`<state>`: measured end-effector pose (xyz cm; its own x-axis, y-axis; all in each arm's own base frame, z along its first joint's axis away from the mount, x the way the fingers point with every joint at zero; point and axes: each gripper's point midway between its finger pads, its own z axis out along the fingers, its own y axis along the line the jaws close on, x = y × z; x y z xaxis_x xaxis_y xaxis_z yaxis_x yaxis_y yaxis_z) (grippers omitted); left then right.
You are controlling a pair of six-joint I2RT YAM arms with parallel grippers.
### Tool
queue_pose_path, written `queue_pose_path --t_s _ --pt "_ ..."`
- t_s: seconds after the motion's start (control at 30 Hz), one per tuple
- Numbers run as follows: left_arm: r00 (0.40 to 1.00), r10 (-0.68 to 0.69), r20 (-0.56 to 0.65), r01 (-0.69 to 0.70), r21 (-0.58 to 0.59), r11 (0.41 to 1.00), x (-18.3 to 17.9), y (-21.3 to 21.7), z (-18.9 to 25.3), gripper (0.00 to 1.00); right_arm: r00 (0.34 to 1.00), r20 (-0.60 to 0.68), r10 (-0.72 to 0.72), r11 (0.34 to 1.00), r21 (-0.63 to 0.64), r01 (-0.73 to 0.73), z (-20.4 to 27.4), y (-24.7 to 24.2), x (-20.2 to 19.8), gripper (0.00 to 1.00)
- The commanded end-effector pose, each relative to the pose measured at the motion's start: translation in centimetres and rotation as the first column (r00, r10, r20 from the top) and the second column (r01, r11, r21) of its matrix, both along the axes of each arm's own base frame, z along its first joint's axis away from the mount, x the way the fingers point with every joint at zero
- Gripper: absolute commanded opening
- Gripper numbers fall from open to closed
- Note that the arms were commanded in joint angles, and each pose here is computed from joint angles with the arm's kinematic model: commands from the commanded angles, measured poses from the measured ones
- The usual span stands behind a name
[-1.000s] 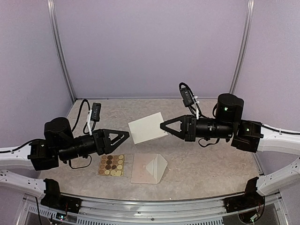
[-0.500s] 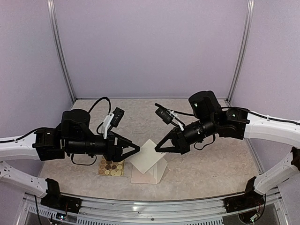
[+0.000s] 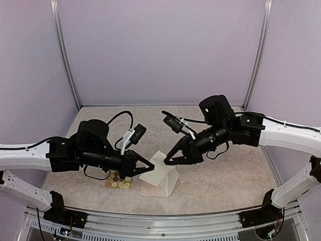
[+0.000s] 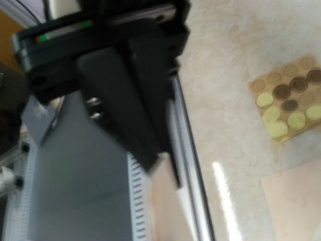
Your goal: Place the letter into the envelope and seal it
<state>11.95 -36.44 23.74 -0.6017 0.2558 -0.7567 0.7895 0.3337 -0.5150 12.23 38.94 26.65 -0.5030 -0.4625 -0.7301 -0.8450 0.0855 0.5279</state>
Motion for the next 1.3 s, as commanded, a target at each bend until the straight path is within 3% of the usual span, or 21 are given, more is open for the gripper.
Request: queue_pose_path --t_s 0.0,0.07,0.13,0.2,0.33,0.5,0.7,0.9,1.17,1.27 --pt "0.999 0.035 0.025 -0.031 -0.132 0.991 0.4 -0.3 3.0 0.00 0.989 0.040 -0.142 0.989 0.046 0.140 1.6 -0.6 2.6 0.45" --pt "0.996 0.091 0.022 -0.086 -0.177 0.981 1.2 0.1 3.5 0.00 0.973 0.014 -0.232 0.968 0.099 0.230 2.4 -1.3 3.9 0.73" --pt "0.988 0.151 0.007 -0.145 -0.236 0.961 1.9 0.6 4.1 0.00 0.940 -0.011 -0.341 0.925 0.175 0.337 3.7 -2.0 5.3 0.80" --pt "0.975 0.221 -0.012 -0.215 -0.297 0.930 2.8 1.3 4.8 0.00 0.880 -0.073 -0.469 0.852 0.224 0.473 3.5 -3.2 6.8 0.79" --pt "0.956 0.290 -0.047 -0.280 -0.448 0.849 3.5 2.6 7.4 0.00 0.830 -0.223 -0.511 0.742 0.373 0.557 5.2 -4.2 7.3 0.78" --pt "0.937 0.343 -0.069 -0.331 -0.497 0.802 4.2 3.2 8.5 0.00 0.873 -0.236 -0.426 0.757 0.436 0.487 6.8 -1.7 5.8 0.76" --pt "0.947 0.314 -0.069 -0.305 -0.501 0.810 3.7 3.0 8.6 0.00 0.903 -0.254 -0.347 0.766 0.479 0.429 7.3 0.1 4.7 0.78" --pt "0.960 0.271 -0.070 -0.267 -0.518 0.813 3.0 2.7 8.9 0.00 0.929 -0.249 -0.275 0.791 0.491 0.366 7.5 1.7 4.0 0.65" --pt "0.964 0.259 -0.063 -0.254 -0.505 0.825 3.0 2.2 8.5 0.00 0.944 -0.242 -0.225 0.797 0.511 0.321 8.0 2.7 3.7 0.27" --pt "0.967 0.245 -0.074 -0.250 -0.486 0.838 2.9 1.8 7.9 0.00 0.942 -0.247 -0.229 0.793 0.513 0.328 8.0 2.8 3.8 0.02"
